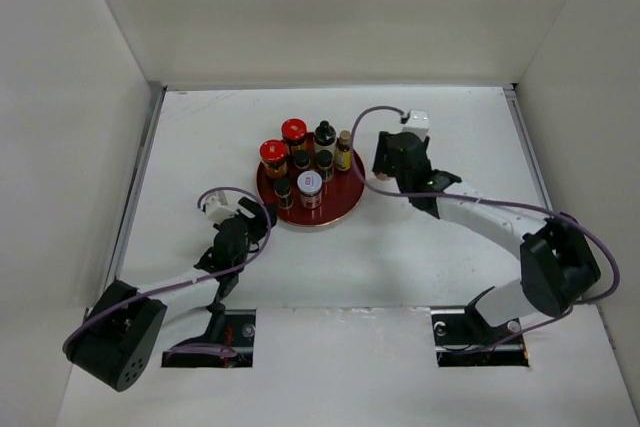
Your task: Organize the condiment bottles
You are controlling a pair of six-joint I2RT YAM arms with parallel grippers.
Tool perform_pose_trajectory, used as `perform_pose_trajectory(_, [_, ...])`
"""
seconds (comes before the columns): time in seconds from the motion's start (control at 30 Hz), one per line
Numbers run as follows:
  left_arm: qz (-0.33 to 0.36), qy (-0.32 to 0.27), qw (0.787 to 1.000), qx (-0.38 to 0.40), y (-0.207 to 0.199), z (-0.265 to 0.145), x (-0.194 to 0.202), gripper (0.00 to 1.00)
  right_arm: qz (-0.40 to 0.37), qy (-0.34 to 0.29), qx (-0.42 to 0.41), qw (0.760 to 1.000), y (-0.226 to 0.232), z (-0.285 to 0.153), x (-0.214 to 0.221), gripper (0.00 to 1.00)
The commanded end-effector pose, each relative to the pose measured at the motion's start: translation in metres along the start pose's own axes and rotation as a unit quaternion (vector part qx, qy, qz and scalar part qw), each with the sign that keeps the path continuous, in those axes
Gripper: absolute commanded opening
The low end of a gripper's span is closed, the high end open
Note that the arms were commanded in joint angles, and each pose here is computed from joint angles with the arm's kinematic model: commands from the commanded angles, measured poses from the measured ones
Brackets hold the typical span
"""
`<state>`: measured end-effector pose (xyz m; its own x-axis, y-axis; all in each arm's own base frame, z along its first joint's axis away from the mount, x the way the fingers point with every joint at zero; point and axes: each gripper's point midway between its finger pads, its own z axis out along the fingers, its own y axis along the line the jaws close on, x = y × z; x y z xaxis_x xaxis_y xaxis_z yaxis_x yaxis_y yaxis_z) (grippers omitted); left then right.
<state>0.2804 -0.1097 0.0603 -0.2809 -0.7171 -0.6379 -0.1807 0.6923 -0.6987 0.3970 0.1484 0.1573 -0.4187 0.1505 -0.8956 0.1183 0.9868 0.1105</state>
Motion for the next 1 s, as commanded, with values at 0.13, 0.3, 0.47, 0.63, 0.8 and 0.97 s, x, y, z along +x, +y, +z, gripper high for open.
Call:
perform_pose_trajectory(0.13, [-0.015, -0.035, 0.999, 0.030, -0.020, 0.002, -0.022, 0.68, 0.032, -0.063, -0.124, 0.990, 0.114, -0.029, -0.030, 0.49])
perform_pose_trajectory(0.3, [-0.017, -0.038, 0.999, 0.032, -0.020, 0.000, -0.025, 0.68, 0.012, -0.048, -0.143, 0.988, 0.149, -0.019, -0.005, 0.50])
perform_pose_trajectory(0.47, [-0.018, -0.038, 0.999, 0.035, -0.021, 0.000, -0.025, 0.68, -0.015, -0.041, -0.142, 0.989, 0.164, -0.010, 0.018, 0.53])
perform_pose_trajectory(0.63, [-0.016, -0.033, 0.999, 0.027, -0.017, 0.002, -0.023, 0.68, -0.031, -0.032, -0.135, 0.990, 0.167, -0.008, 0.036, 0.72])
perform_pose_trajectory(0.8, [-0.016, -0.042, 0.999, 0.030, -0.017, 0.001, -0.027, 0.70, -0.027, -0.041, -0.149, 0.988, 0.169, -0.026, 0.028, 0.97])
perform_pose_trajectory(0.97, [-0.007, -0.046, 0.998, 0.028, -0.016, 0.000, -0.030, 0.70, -0.001, -0.078, -0.138, 0.987, 0.143, -0.052, -0.004, 1.00])
